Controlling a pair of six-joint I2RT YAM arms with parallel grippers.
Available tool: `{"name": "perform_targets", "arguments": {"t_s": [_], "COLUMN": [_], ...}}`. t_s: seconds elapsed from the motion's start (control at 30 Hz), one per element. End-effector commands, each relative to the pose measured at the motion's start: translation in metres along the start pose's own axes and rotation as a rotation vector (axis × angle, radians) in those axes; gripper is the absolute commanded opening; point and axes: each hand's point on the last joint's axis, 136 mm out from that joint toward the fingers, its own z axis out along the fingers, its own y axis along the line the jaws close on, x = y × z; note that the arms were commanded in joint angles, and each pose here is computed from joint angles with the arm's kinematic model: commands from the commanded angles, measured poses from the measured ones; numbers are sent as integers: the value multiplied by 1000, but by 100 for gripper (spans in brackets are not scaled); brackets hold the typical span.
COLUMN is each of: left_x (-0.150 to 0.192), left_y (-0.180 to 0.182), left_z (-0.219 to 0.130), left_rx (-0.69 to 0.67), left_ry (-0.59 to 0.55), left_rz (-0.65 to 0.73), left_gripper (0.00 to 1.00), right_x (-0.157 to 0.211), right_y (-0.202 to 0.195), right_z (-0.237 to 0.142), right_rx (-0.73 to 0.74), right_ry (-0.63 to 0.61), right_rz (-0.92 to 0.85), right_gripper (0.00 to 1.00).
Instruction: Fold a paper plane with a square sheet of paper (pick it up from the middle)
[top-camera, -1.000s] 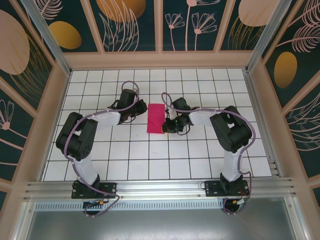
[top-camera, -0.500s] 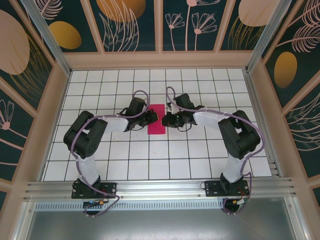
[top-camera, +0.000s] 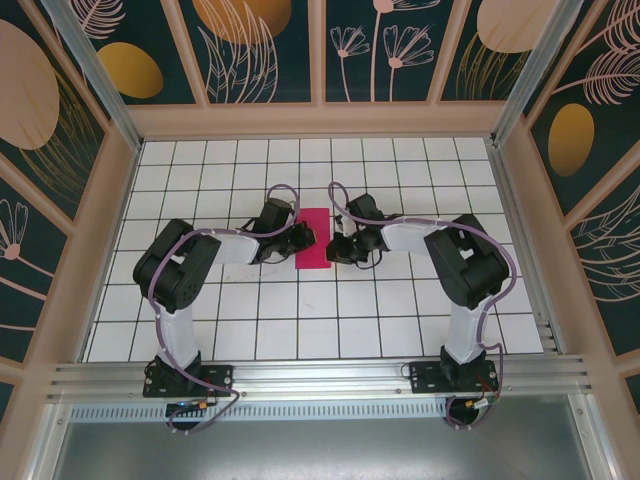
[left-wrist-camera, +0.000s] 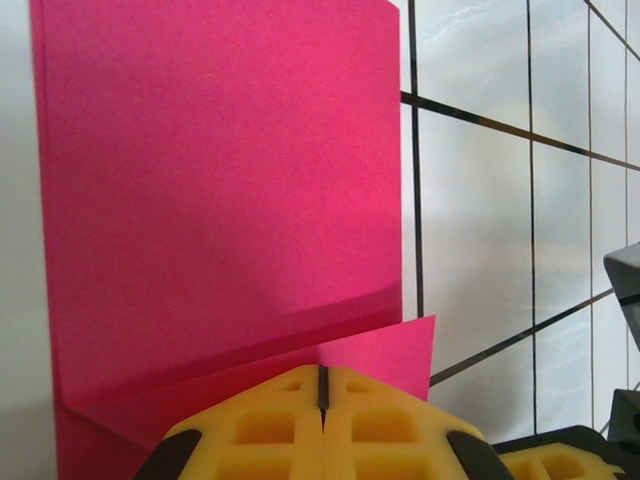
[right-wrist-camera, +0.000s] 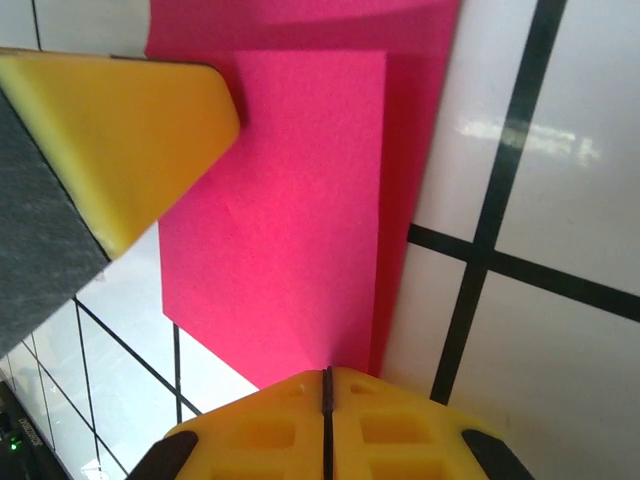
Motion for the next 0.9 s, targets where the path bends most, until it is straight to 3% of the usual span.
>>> {"name": "perform_targets", "arguments": {"t_s": [0.0, 0.47, 0.77, 0.87], "left_x": [5, 21, 13, 5], "left_y": [14, 46, 27, 9], "left_z": [4, 5, 4, 0], "left_rx": [-39, -116, -57, -9], "left_ry": [4, 7, 7, -6], "left_rz": [-13, -60, -31, -18], "left_gripper": [5, 4, 5, 9], "right_x": [10, 59, 4, -23], "right_y": [2, -24, 10, 1], "right_z": [4, -1, -37, -46], "right_rx": [-8, 68, -10, -11], "right_ry": [49, 171, -67, -161], "right_rz": [-17, -19, -42, 16], "right_gripper": [9, 9, 11, 15]}}
